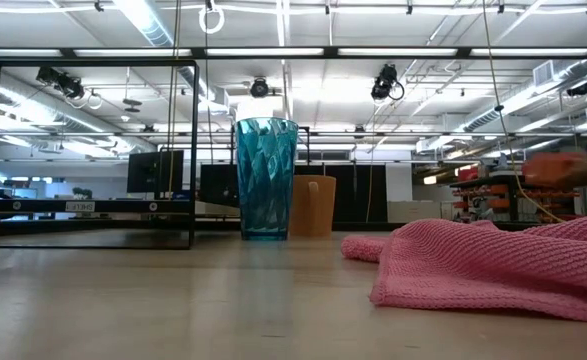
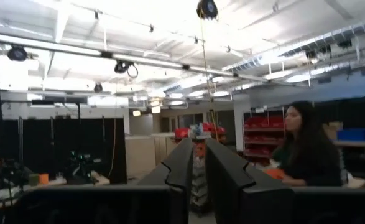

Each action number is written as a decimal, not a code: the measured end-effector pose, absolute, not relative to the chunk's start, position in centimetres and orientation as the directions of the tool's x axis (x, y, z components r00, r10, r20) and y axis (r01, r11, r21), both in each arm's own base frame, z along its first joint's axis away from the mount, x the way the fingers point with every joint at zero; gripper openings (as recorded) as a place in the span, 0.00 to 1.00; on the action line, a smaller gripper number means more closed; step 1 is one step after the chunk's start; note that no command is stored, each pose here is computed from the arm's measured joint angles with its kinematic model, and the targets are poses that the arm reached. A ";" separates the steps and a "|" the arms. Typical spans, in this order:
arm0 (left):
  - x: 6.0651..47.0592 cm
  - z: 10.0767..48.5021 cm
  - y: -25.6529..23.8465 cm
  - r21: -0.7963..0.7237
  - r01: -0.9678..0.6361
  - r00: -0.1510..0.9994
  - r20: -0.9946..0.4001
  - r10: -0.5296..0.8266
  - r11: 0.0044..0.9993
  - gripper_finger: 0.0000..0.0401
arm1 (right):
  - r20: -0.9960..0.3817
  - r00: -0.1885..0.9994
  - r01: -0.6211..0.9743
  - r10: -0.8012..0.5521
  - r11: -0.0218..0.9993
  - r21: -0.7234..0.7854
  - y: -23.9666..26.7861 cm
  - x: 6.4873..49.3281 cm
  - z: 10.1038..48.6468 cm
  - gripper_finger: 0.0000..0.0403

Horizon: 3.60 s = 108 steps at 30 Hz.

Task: Stack small to large cups/mugs on shelf
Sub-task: Put the blue cup on the shelf

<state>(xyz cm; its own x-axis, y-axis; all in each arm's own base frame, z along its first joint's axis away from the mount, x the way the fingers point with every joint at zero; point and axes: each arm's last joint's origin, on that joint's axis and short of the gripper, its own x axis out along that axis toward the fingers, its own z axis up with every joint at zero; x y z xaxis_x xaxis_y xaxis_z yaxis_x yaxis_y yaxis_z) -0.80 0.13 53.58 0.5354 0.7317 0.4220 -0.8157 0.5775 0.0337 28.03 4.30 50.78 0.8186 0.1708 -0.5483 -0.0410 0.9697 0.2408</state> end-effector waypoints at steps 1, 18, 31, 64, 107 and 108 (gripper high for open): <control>-0.6 53.6 0.3 0.030 -0.815 0.536 0.419 0.732 0.579 0.12 | -0.548 0.819 -0.041 0.171 0.970 0.241 4.3 28.0 50.8 0.29; 5.3 51.9 5.3 0.122 -0.800 0.600 0.127 0.790 0.588 0.16 | -0.550 0.817 -0.024 0.171 0.964 0.263 4.3 28.0 50.8 0.29; 6.2 45.6 6.8 -0.032 -0.835 0.531 0.218 0.819 0.549 0.14 | -0.554 0.816 -0.035 0.166 0.970 0.240 5.6 27.8 50.7 0.29; 18.1 33.5 10.3 -0.243 -0.443 0.834 -0.465 0.297 0.863 0.17 | -0.794 0.598 0.340 -0.112 0.932 0.124 5.3 28.5 45.2 0.29; 28.9 30.5 10.6 -0.234 -0.419 0.530 -0.848 0.027 0.878 0.24 | -0.918 0.188 0.674 -0.348 0.726 -0.138 5.0 24.2 33.9 0.29; 29.0 30.3 10.6 -0.233 -0.427 0.522 -0.852 0.028 0.874 0.24 | -0.917 0.204 0.685 -0.343 0.719 -0.116 4.9 23.7 33.6 0.29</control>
